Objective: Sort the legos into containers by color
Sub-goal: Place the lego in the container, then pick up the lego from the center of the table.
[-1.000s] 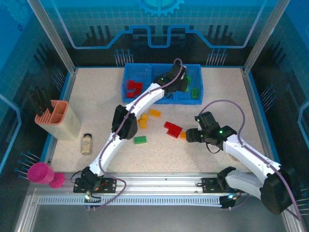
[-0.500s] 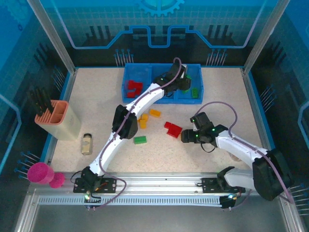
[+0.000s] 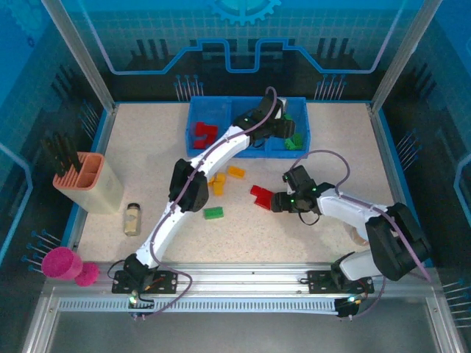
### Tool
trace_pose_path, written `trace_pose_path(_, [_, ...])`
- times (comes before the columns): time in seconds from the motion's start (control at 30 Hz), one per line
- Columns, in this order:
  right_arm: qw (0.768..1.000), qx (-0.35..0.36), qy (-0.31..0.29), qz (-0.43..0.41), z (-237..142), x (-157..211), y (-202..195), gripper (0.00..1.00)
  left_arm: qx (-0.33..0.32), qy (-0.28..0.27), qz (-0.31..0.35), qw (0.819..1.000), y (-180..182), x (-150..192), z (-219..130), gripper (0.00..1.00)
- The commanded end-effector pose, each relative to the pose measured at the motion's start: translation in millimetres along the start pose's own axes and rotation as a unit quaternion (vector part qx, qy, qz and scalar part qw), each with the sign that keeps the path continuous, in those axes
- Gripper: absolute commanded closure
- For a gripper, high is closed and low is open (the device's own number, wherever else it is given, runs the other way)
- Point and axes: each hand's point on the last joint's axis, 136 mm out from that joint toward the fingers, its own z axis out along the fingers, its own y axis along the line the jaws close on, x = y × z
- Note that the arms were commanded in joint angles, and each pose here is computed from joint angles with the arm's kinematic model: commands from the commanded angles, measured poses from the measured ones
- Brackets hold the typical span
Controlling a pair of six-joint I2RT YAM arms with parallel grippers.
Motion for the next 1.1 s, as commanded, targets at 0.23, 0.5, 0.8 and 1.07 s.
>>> trace_pose_path(0.23, [0.999,0.022,0.021,-0.014,16.7,2.4,0.0,0.39,0.033,-0.046,0.039,0.998,-31.9,-43.8,-80.8,0.34])
trace_pose_path(0.5, [0.998,0.044,0.043,-0.020,26.2,10.2,-8.0,0.60,0.026,-0.054,0.039,0.997,-22.3,-47.2,-104.7,0.32])
trace_pose_path(0.8, [0.996,0.061,0.042,-0.058,6.0,-4.9,-6.6,0.72,-0.015,-0.043,0.030,0.999,20.2,-34.7,-168.6,0.31])
trace_pose_path(1.07, [0.988,0.043,-0.061,-0.132,-64.4,-96.1,33.3,0.73,-0.090,-0.031,0.030,0.995,78.2,11.6,-253.7,0.28])
